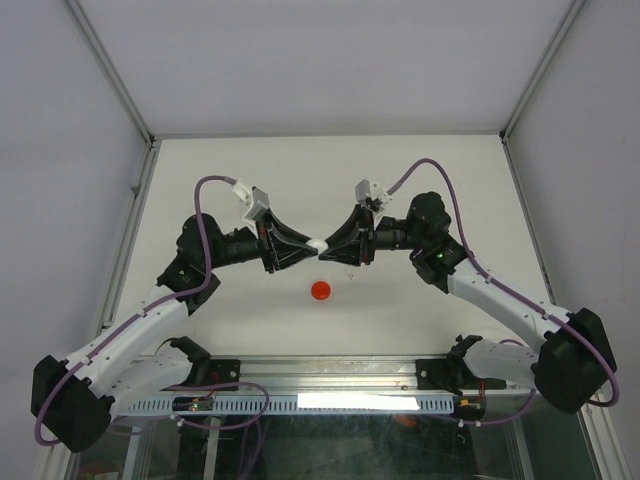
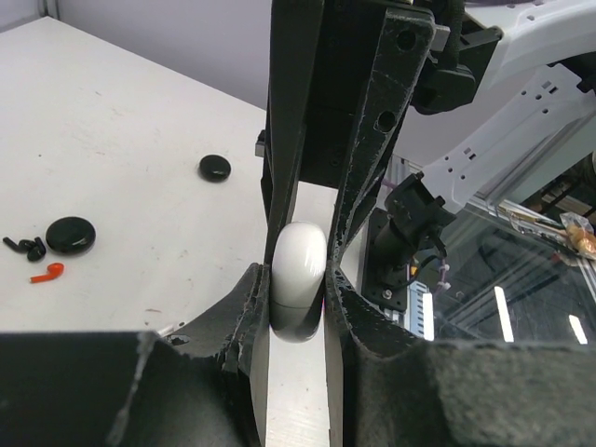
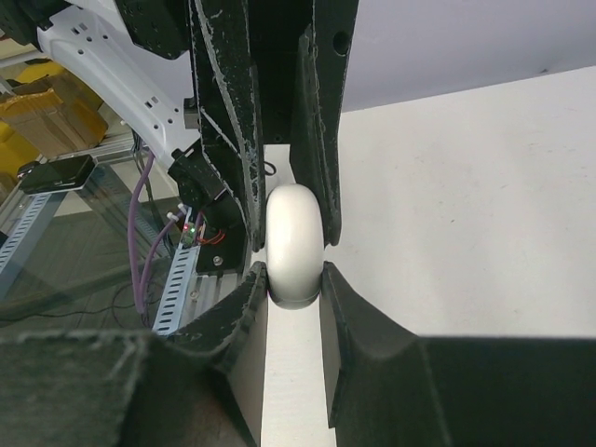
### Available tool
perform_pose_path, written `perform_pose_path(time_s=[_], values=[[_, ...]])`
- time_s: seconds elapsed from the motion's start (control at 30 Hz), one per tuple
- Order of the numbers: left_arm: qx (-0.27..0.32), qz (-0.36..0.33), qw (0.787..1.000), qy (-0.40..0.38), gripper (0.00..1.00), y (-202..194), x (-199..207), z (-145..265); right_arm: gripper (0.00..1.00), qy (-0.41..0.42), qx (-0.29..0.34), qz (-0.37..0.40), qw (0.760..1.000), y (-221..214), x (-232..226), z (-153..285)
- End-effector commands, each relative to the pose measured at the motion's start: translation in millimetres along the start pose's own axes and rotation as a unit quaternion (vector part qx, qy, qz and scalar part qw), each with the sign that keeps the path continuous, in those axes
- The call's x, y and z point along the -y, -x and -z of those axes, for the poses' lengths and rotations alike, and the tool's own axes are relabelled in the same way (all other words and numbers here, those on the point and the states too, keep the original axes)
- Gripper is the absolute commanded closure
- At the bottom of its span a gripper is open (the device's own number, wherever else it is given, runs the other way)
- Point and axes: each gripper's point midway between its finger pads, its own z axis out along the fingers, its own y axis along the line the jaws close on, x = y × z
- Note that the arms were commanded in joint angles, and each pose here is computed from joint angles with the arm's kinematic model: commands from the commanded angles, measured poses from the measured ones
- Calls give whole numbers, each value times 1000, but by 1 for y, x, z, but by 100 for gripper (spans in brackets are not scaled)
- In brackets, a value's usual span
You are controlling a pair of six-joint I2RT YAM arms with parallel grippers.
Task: Insert the wireless bluetooth earbuds into the charging case
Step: Pick up the charging case at the center of the board.
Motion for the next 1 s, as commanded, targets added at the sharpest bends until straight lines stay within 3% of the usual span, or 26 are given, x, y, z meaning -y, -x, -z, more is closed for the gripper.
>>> perform_pose_path(time_s=[0.0,0.07,0.17,0.2,0.43,0.7,0.97], values=[[49,-39,998,-8,96,29,11,0,70,-7,54,39,998,25,-3,1],[64,-41,997,-7,99,32,12,2,64,-9,66,43,997,25,-3,2],[88,-51,995,-11,100,38,16,5,64,-4,84,68,994,25,-3,2],[94,-52,994,-13,100,39,16,5,55,-4,94,24,995,26,-6,1],[125,-56,990,-28,100,43,21,6,53,15,145,15,989,34,-15,-5],[134,-55,989,-40,99,42,23,6,58,26,175,9,984,44,-19,-15],[142,-52,987,-48,97,39,25,6,71,32,194,2,980,48,-21,-15]])
